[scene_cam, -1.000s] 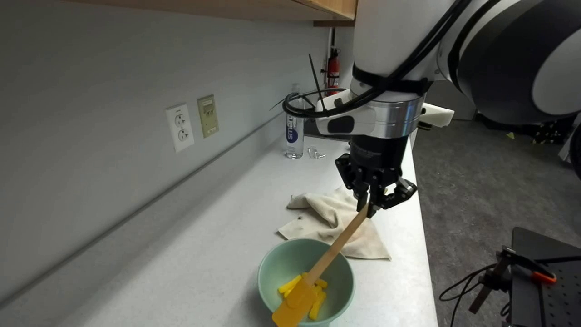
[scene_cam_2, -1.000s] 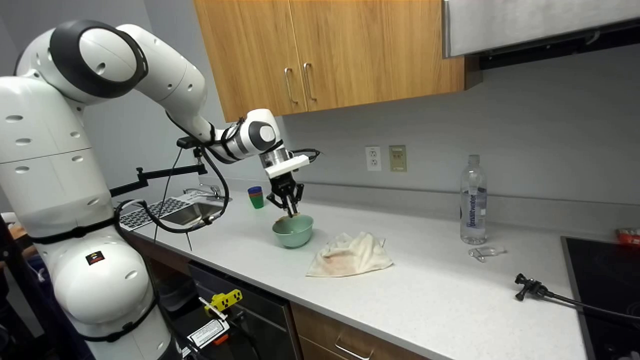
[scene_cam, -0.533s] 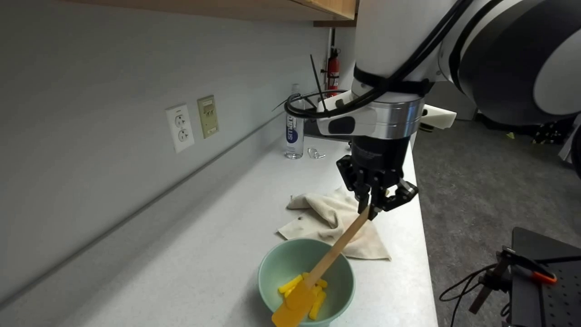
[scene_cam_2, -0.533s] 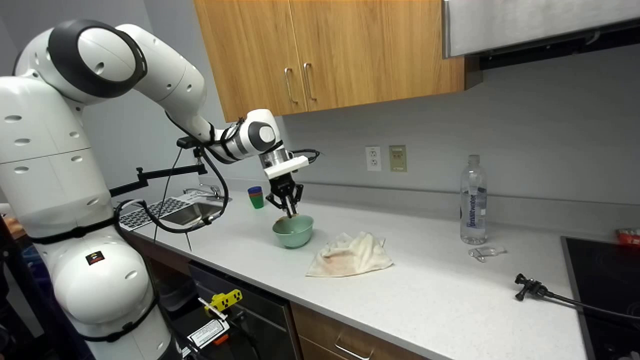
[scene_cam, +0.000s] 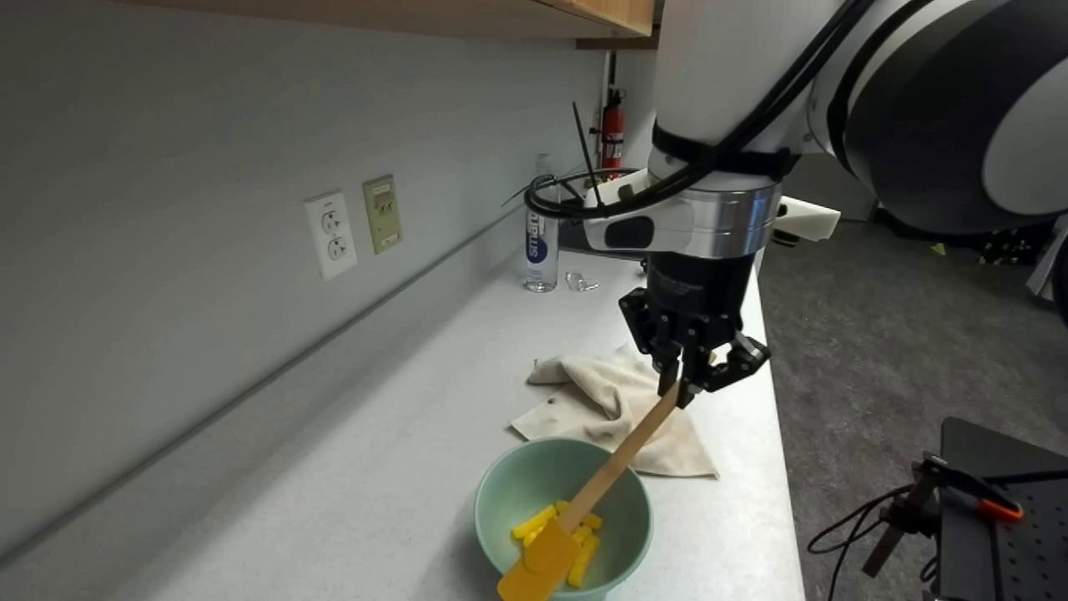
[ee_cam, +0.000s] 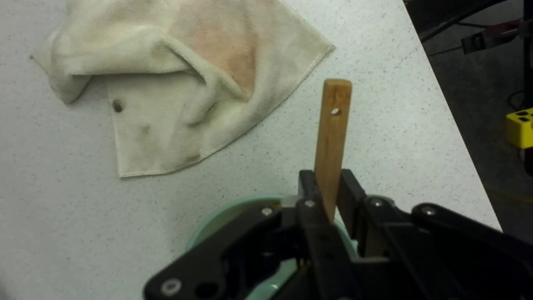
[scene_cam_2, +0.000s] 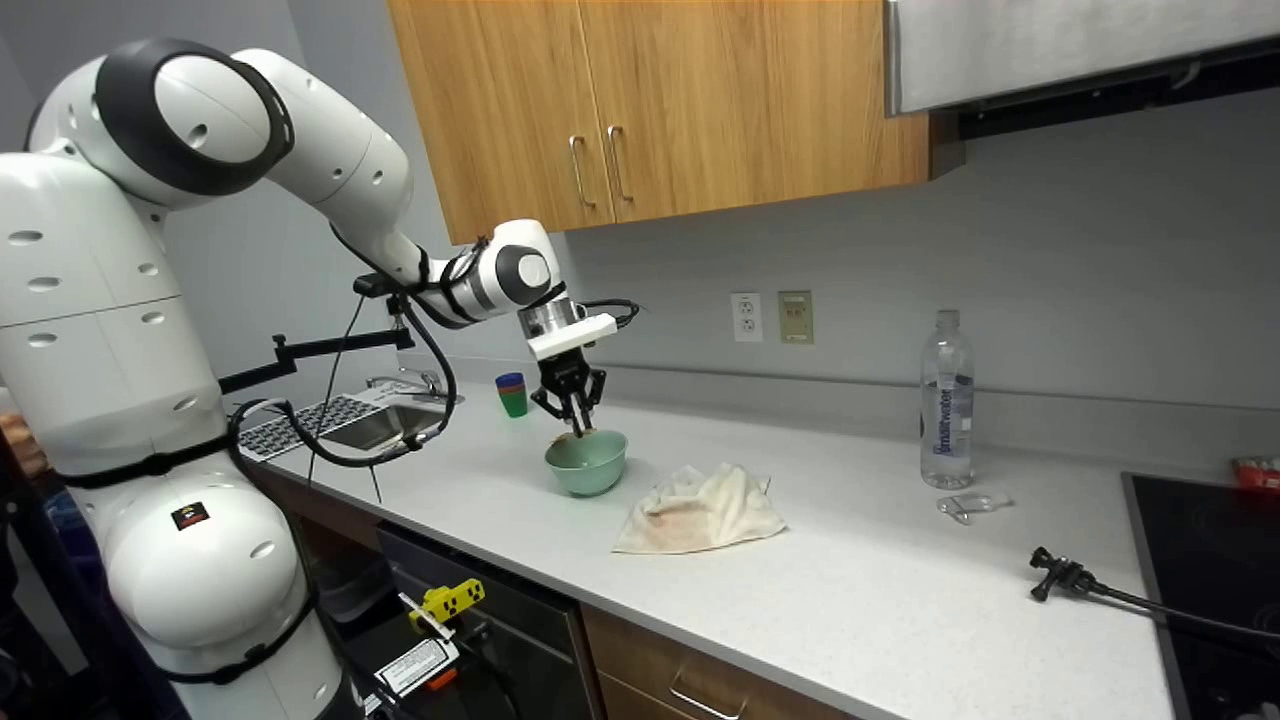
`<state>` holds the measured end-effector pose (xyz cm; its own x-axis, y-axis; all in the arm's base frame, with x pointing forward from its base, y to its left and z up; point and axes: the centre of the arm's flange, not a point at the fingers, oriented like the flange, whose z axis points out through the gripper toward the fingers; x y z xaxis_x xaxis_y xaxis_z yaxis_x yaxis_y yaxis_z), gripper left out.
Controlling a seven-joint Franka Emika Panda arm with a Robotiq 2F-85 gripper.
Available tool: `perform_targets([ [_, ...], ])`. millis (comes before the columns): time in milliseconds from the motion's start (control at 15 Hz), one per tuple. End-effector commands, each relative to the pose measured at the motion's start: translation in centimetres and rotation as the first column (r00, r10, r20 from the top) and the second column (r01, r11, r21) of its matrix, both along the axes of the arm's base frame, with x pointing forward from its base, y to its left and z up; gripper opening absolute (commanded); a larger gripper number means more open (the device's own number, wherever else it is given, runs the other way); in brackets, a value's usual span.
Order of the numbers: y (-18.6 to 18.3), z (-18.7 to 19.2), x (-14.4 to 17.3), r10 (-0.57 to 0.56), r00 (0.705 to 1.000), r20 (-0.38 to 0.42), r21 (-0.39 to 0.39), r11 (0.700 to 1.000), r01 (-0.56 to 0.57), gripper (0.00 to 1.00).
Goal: Use the wooden spatula to stir the contents in the green bowl
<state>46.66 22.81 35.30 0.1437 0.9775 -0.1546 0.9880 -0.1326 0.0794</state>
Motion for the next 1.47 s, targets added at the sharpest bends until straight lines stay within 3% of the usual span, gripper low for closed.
perform_targets([
  [0, -0.59, 0.47, -0.53, 0.003, 1.0, 0.026, 0.012, 1.0, -0.004, 0.04],
  [600, -0.49, 0.54, -0.64, 0.003, 1.0, 0.01, 0.034, 0.999, -0.004, 0.04],
  [667, -0.02, 0.05, -0.08, -0.002, 1.0, 0.001, 0.003, 1.0, 0.002, 0.17],
  [1400, 0.0, 0.05, -0.1, -0.009, 1.0, -0.003, 0.01, 1.0, 0.009, 0.17],
])
